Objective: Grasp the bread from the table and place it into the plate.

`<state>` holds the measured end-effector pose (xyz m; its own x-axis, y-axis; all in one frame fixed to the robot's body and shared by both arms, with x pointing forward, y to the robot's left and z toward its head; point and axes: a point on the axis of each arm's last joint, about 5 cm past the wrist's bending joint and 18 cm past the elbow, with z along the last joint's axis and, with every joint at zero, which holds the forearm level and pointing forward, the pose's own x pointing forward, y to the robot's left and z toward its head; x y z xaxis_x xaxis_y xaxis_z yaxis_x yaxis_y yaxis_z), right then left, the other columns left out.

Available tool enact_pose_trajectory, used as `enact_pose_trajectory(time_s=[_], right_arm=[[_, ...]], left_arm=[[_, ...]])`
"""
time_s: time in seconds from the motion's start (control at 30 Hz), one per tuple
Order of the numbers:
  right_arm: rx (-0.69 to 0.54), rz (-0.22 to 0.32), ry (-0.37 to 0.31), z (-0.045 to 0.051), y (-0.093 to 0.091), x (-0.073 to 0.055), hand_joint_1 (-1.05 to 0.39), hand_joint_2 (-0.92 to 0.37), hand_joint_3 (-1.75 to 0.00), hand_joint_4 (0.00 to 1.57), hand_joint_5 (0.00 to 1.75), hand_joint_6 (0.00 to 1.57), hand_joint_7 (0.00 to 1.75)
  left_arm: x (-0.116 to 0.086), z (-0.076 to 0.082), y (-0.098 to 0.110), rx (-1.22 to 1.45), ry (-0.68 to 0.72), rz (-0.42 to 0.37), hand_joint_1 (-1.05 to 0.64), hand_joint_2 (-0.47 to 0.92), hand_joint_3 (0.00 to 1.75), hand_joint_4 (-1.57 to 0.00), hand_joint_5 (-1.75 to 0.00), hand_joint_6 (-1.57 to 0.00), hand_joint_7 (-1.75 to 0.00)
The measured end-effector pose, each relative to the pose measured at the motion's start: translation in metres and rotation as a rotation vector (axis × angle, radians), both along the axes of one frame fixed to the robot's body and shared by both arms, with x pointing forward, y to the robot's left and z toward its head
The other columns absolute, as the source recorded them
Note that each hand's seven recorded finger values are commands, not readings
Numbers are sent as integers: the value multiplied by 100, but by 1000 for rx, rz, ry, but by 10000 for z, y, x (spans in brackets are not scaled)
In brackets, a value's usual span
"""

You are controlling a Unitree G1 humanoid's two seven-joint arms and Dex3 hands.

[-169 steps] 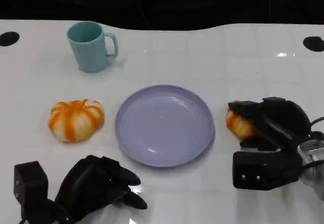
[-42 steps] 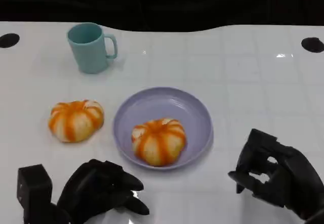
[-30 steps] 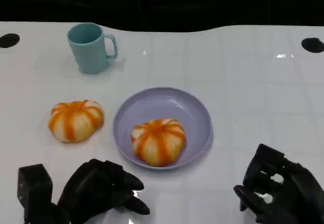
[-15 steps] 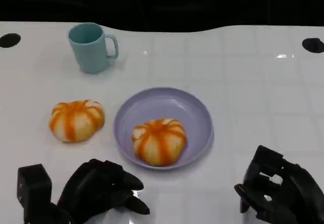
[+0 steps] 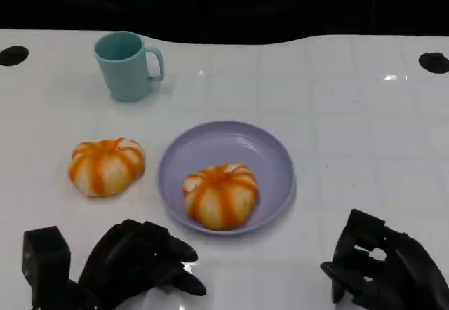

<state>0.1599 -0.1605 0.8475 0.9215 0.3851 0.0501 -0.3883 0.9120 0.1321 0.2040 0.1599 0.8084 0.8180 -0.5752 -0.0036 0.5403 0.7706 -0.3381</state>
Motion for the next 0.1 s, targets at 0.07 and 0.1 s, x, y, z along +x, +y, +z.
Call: enact_pose_trajectory(time_s=[0.07,0.1], right_arm=[[0,4,-7,-31,-3,4,-55,-92,-29,82,175,63,174],[1,5,-9,-40,-4,6,-56,-92,-29,83,175,63,174]], left_arm=[[-4,-7,1,8,-11,2,-105,74,1,-157,-17,-156,0],[-6,-8,1,11,-14,3,-105,74,1,-157,-17,-157,0]])
